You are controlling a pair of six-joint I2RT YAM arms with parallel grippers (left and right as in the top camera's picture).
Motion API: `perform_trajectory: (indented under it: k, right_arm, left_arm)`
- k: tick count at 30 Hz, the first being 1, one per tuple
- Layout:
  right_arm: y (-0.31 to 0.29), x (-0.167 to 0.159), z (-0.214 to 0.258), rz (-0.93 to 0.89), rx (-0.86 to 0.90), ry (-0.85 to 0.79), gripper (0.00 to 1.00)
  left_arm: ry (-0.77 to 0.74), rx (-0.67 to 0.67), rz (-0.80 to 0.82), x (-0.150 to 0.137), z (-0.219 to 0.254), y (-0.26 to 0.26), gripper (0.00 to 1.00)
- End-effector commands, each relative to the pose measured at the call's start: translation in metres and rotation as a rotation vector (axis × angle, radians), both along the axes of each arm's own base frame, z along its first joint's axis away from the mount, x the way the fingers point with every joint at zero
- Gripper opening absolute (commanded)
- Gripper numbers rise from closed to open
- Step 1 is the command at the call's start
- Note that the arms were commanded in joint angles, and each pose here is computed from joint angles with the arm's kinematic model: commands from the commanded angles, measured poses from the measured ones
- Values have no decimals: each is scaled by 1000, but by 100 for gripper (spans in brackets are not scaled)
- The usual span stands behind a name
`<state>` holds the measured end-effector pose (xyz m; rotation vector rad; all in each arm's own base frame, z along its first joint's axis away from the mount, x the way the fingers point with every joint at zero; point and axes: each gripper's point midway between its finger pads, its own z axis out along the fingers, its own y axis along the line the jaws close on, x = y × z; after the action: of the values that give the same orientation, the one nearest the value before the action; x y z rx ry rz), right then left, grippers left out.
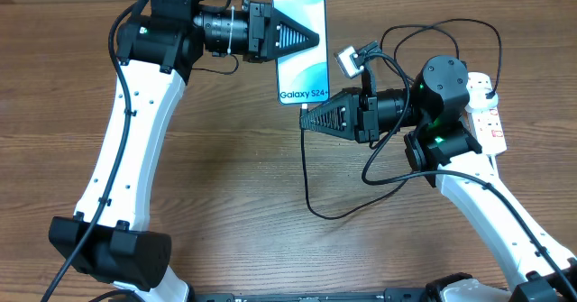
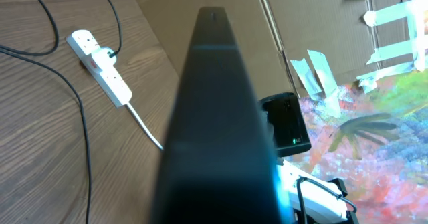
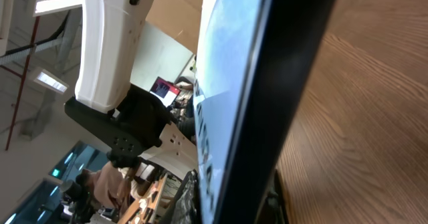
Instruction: Plug charger to phone and switch on socket
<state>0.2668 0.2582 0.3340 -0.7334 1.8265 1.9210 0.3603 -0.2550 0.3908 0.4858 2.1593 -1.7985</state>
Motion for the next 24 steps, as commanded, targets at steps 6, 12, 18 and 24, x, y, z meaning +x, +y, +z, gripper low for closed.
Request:
perform_trajectory:
  k: [6, 12, 18, 24]
  right_arm:
    - [-1, 16, 9, -88, 17, -28, 4]
    - [-1, 17, 9, -96, 18, -26, 4]
    - [-1, 27, 10, -154, 21, 5, 4]
    - [-2, 35, 11, -201, 26, 5, 4]
  left_arm:
    - [-27, -23, -116, -34, 7, -14, 4]
    - [-16, -16, -125, -38, 3, -13, 4]
    - [-24, -44, -157, -44, 7, -13, 4]
    - [-27, -48, -161, -45, 8, -13, 4]
